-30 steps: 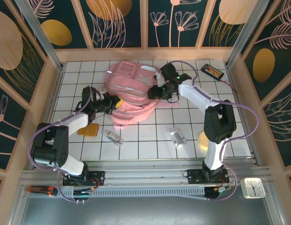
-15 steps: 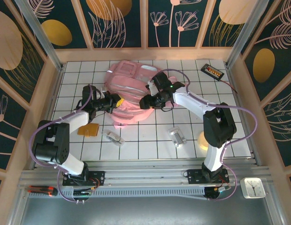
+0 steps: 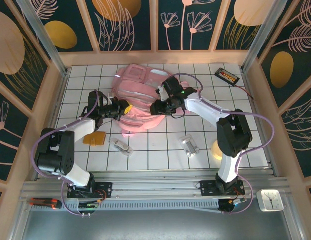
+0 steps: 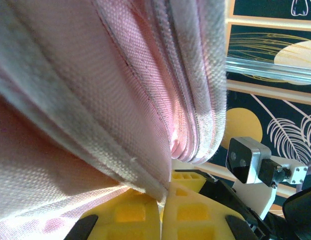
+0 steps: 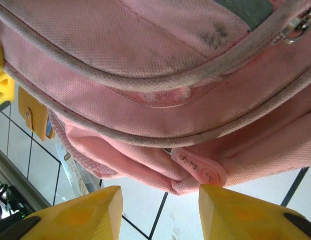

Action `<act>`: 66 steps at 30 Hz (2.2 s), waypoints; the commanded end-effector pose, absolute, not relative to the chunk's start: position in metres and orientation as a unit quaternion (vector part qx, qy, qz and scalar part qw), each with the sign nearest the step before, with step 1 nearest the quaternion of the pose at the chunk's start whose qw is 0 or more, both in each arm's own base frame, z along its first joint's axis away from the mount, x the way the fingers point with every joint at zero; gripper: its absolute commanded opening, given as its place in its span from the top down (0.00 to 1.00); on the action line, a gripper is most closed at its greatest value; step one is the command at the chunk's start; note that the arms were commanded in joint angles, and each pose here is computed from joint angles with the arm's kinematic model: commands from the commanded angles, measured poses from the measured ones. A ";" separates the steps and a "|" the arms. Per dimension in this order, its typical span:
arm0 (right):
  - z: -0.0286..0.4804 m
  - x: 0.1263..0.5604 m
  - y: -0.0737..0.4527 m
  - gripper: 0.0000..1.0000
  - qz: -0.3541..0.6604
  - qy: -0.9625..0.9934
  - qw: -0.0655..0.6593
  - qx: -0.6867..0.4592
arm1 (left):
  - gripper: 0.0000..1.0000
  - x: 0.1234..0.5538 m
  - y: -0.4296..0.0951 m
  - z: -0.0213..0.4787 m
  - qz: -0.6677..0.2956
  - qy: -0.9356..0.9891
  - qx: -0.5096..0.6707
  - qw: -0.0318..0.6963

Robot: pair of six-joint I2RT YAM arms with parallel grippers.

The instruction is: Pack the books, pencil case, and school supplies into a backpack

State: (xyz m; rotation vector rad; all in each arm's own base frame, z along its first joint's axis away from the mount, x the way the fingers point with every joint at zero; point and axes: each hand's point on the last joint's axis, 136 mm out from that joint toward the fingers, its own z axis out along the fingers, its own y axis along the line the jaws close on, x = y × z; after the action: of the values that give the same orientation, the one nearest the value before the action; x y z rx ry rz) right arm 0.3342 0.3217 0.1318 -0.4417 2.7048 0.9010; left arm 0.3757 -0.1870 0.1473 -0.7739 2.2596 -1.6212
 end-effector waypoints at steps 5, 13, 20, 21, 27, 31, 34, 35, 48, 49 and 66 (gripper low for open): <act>0.120 0.341 0.316 0.50 0.293 0.938 0.127 -0.133 | 1.00 0.379 -0.190 0.173 -0.586 0.760 -0.239 0.146; 0.121 0.349 0.290 0.44 0.273 0.947 0.137 -0.100 | 1.00 0.380 -0.190 0.175 -0.586 0.760 -0.240 0.149; 0.122 0.351 0.304 0.44 0.305 0.937 0.127 -0.114 | 1.00 0.378 -0.189 0.173 -0.584 0.760 -0.242 0.148; 0.122 0.351 0.308 0.44 0.308 0.936 0.125 -0.118 | 1.00 0.378 -0.189 0.174 -0.585 0.760 -0.242 0.148; 0.121 0.352 0.322 0.44 0.317 0.932 0.117 -0.133 | 1.00 0.378 -0.189 0.173 -0.584 0.760 -0.244 0.148; 0.119 0.353 0.324 0.45 0.319 0.931 0.117 -0.134 | 1.00 0.379 -0.189 0.173 -0.584 0.760 -0.244 0.148; 0.121 0.354 0.327 0.47 0.325 0.928 0.119 -0.137 | 1.00 0.380 -0.189 0.173 -0.584 0.760 -0.244 0.147; 0.121 0.354 0.328 0.49 0.326 0.928 0.119 -0.137 | 1.00 0.380 -0.189 0.173 -0.585 0.760 -0.244 0.147; 0.131 0.349 0.337 0.57 0.343 0.919 0.130 -0.147 | 1.00 0.379 -0.189 0.173 -0.584 0.759 -0.244 0.149; 0.133 0.350 0.337 0.57 0.344 0.917 0.133 -0.149 | 1.00 0.379 -0.189 0.173 -0.584 0.760 -0.245 0.148; 0.137 0.351 0.332 0.77 0.336 0.920 0.142 -0.143 | 1.00 0.374 -0.186 0.171 -0.579 0.761 -0.250 0.153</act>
State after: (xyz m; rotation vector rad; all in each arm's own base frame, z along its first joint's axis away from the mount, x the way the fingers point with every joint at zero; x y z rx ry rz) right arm 0.3540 0.3222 0.1175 -0.3656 2.7199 0.9211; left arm 0.3745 -0.1842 0.1465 -0.7896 2.2435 -1.6136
